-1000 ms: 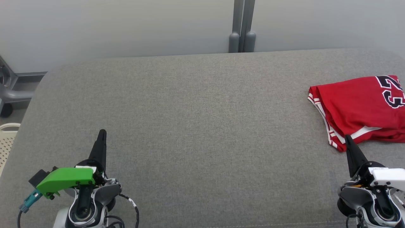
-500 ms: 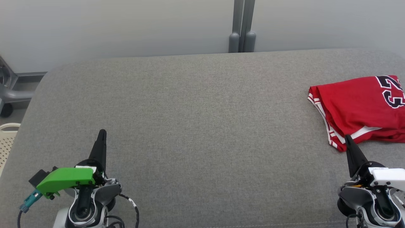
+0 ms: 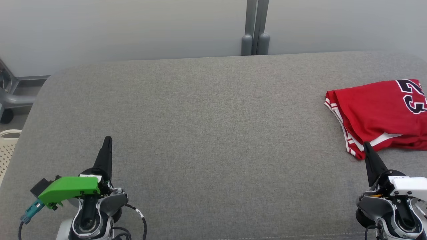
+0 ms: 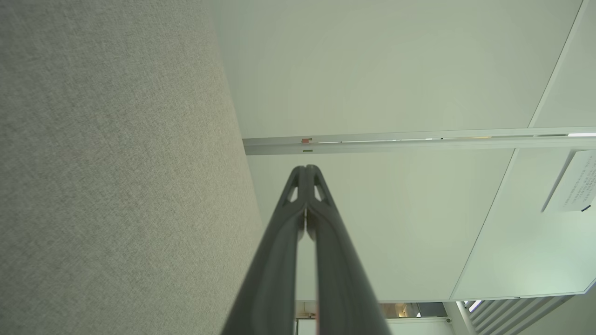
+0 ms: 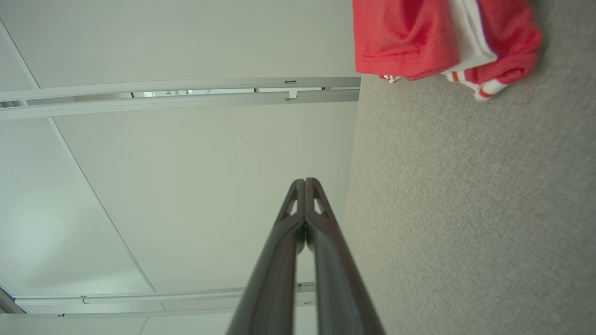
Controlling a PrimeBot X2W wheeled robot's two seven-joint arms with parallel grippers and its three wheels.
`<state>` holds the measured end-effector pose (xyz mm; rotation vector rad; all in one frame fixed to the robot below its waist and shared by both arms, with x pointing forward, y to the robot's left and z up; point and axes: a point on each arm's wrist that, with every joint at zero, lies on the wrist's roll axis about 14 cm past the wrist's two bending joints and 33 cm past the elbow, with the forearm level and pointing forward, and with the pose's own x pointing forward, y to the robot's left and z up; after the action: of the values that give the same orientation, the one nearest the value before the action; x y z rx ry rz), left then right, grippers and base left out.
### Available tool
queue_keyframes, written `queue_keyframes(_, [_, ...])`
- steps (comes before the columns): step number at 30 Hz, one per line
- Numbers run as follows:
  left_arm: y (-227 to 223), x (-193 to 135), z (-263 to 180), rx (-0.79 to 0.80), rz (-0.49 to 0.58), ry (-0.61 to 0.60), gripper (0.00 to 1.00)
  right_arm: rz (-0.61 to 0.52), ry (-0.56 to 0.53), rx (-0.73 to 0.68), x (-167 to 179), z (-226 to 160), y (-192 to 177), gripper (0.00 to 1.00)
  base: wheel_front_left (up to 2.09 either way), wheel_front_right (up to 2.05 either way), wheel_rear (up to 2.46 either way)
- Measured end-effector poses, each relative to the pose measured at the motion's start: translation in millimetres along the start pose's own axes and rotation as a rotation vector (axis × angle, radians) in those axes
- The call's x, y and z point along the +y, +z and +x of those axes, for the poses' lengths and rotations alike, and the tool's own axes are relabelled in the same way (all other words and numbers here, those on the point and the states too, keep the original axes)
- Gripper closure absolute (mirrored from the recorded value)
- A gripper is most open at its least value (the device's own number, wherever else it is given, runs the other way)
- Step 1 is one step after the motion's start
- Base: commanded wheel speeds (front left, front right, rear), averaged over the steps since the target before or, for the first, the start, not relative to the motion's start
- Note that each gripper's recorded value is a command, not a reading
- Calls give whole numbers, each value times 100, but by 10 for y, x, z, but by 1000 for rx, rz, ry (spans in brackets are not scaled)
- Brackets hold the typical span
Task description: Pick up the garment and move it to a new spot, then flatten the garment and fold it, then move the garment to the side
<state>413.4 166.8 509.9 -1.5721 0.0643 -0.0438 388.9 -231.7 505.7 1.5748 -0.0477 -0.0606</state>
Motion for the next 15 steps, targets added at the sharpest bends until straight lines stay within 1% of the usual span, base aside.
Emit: queue_keyframes(15, [0, 0, 0, 0, 0, 0, 100, 0, 0, 0, 1, 0, 0, 100, 0, 0, 0])
